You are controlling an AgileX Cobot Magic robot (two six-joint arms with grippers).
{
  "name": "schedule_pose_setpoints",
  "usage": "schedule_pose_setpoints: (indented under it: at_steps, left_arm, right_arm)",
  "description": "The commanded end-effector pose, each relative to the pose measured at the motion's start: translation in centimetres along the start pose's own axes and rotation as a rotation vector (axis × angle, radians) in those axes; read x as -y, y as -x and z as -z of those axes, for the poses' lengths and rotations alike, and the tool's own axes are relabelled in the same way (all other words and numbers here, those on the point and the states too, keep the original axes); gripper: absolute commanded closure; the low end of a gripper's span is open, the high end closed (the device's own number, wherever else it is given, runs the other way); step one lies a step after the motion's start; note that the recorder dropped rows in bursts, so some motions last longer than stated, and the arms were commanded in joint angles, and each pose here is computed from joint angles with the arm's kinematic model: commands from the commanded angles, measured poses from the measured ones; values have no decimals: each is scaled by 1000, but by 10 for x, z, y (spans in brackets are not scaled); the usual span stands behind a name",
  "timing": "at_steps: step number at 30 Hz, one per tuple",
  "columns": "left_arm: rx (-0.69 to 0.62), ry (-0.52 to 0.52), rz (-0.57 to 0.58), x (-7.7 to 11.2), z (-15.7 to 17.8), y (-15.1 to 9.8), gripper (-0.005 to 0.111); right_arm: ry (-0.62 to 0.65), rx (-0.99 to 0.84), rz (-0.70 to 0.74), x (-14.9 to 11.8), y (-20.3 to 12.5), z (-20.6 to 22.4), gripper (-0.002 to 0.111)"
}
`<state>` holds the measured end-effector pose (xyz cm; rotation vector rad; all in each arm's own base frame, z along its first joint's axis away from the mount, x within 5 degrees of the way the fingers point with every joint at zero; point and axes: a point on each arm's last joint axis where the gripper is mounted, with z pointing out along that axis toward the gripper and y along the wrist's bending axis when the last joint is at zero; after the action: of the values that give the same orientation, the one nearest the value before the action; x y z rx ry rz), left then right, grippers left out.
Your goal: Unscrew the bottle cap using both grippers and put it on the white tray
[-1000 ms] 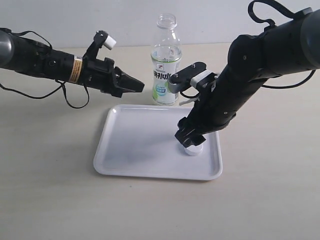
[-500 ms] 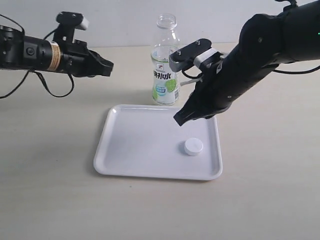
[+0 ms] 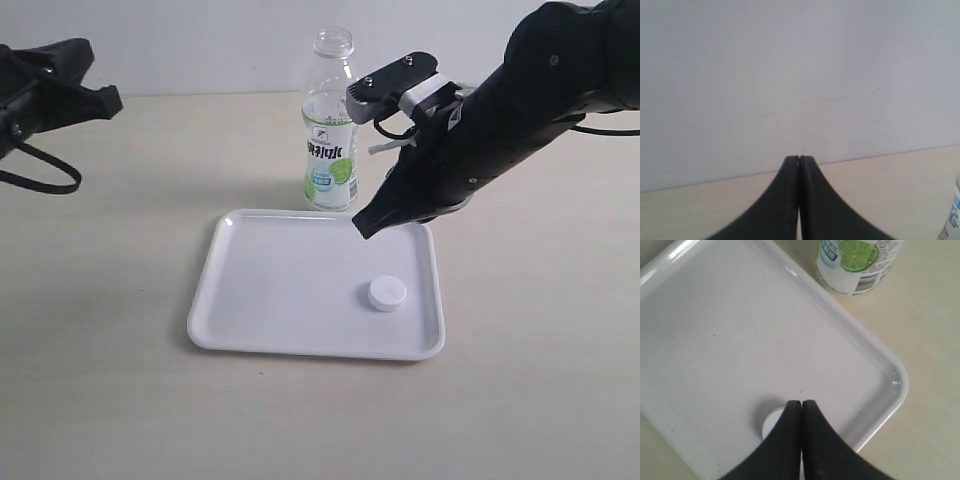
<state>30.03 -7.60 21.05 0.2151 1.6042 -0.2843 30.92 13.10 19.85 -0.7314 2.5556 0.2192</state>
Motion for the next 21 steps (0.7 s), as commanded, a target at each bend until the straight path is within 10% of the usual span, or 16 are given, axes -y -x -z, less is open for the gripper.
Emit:
schedule_pose_setpoints:
  at_steps: [1,21]
  left_arm:
    - [67,11,-39,3,34,19,107]
    - [320,19,-58,19,213,17,107]
  right_arm:
    - [27,-33,-56,-3,-4,3,108]
    - [24,-27,-54,-3,-3,3,108]
